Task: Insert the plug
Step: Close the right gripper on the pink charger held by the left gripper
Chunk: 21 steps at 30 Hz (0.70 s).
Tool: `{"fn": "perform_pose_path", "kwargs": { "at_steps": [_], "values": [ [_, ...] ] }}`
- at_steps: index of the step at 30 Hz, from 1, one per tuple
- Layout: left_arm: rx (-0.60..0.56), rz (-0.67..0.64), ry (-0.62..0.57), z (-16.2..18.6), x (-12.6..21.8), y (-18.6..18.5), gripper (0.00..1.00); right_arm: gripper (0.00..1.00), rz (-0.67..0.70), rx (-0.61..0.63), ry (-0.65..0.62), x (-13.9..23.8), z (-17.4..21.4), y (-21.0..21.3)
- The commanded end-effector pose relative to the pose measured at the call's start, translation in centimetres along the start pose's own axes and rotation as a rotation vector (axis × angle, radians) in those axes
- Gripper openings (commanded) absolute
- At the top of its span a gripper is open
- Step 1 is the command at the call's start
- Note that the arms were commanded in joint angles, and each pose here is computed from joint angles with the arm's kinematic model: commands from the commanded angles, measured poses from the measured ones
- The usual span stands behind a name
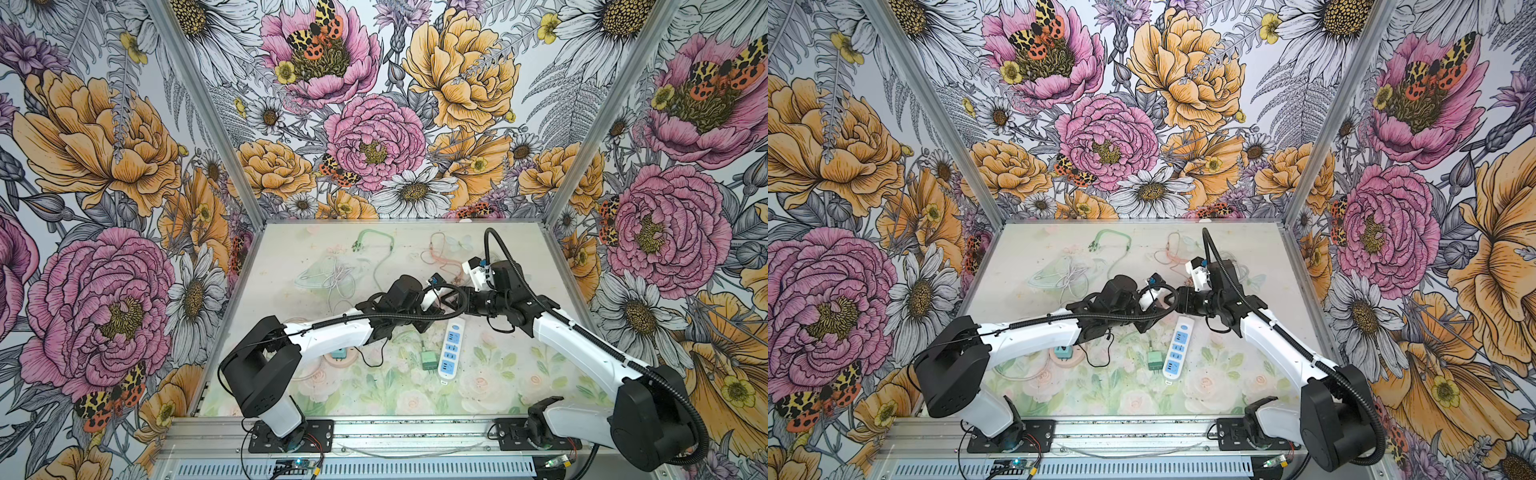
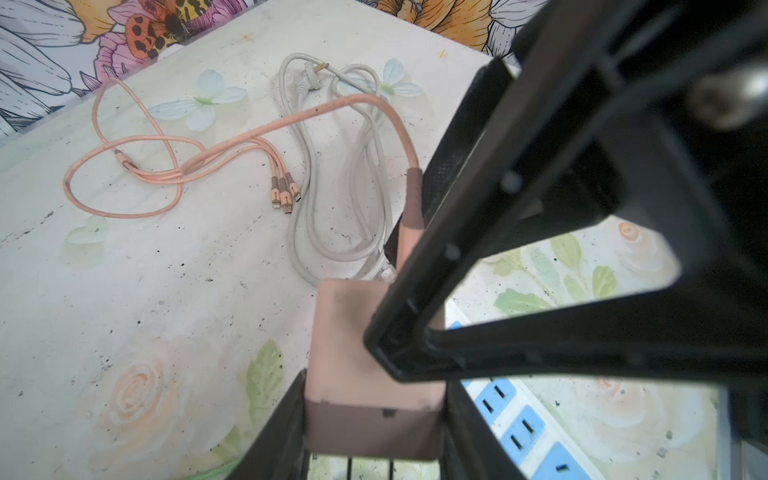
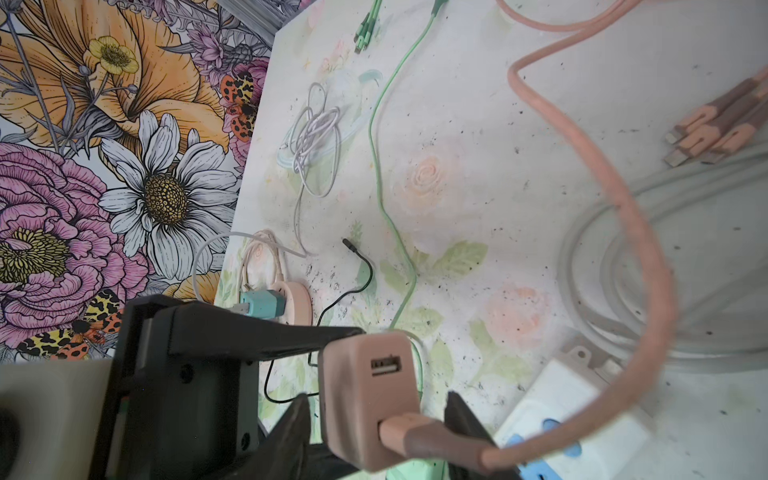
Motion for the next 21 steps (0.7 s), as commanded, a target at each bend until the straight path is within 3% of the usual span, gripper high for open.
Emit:
{"fn": "perform_pose_path", "kwargs": {
  "at_steps": [1,21],
  "values": [
    [-0.037,0.039,-0.014,-0.5,0.5,-0.9,0.22,0.53,-0.03,0.039,0.003,-0.4,0.1,0.4],
    [-0.032,0.075,-0.119,-2.1,1.7,-0.3,0.22,0.46,-0.115,0.051,0.042,-0.5,0.6,1.6]
  ]
}}
Point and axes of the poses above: each gripper's point midway between its finger pads, its own x axis back along the fingers, its own y axis along the line the jaws close on, z = x × y, the point moved 2 cm from there along x, back along the fingers
